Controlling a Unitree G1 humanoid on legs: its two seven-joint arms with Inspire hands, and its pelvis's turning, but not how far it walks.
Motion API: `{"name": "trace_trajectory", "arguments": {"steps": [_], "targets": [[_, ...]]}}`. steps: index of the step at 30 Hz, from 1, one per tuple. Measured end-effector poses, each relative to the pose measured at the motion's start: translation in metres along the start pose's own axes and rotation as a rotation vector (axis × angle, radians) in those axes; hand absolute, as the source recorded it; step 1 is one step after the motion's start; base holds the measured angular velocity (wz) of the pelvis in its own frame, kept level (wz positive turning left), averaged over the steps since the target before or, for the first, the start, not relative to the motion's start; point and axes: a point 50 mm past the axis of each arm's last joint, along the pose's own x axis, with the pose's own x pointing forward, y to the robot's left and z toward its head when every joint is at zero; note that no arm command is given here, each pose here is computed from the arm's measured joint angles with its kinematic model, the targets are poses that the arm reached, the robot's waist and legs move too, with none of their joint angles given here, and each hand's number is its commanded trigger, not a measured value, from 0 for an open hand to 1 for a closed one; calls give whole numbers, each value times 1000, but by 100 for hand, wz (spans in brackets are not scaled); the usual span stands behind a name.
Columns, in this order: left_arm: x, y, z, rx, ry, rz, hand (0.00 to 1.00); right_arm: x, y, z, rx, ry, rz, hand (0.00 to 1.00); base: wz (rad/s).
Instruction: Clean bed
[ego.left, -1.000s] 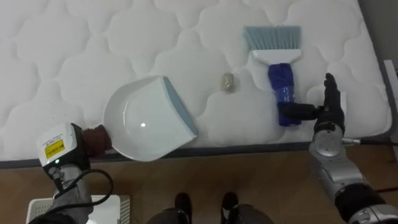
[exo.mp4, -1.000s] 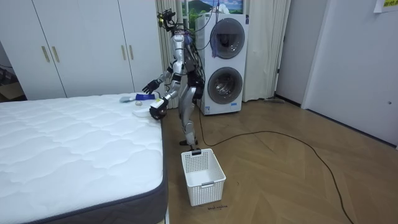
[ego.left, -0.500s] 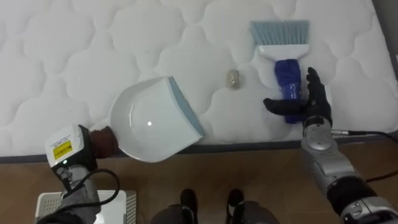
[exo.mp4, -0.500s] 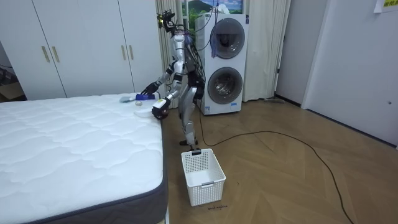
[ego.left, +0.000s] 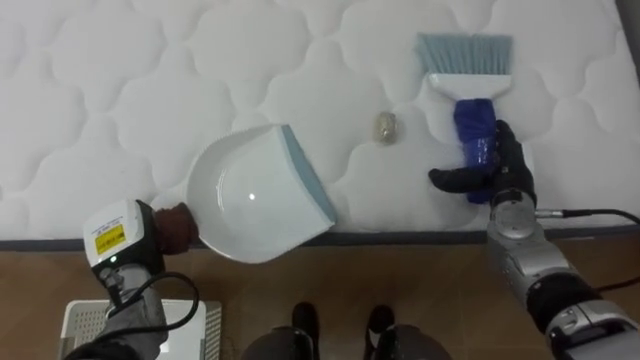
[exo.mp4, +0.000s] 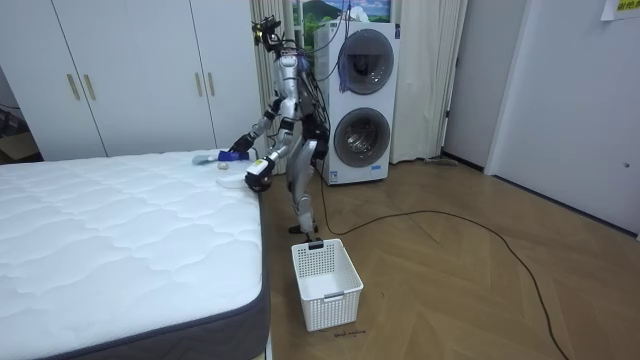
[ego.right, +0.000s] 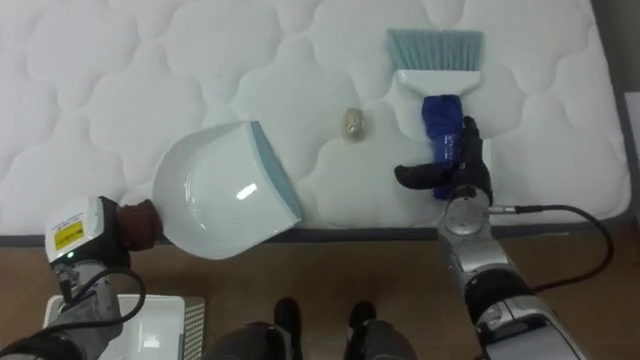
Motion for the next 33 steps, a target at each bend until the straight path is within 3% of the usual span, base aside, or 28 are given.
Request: {"name": "trace_trajectory", "arguments": {"steps": [3,4,5,6,7,17,33], "targets": [[2,3,3,-8,-11,12,100,3,-3,2,-10,5,-11,0,8],[2,3,4,-10,-12,16,100,3,-3,2,-12,8,-14,8,8],[3,4,6,-14,-17,21,100,4,-4,1,-15,13,-16,64,8],[3,5,7,-19,-22,25,100,4,-5,2,-24,9,-18,75,7],[4,5,8,-20,-24,27,100,4,-5,1,-32,9,-18,100,8],[3,5,6,-11,-9,26,100,12,-44,-5,-139,28,-143,100,5],[5,7,8,-13,2,37,100,8,-50,-20,-210,71,-175,100,4]]}}
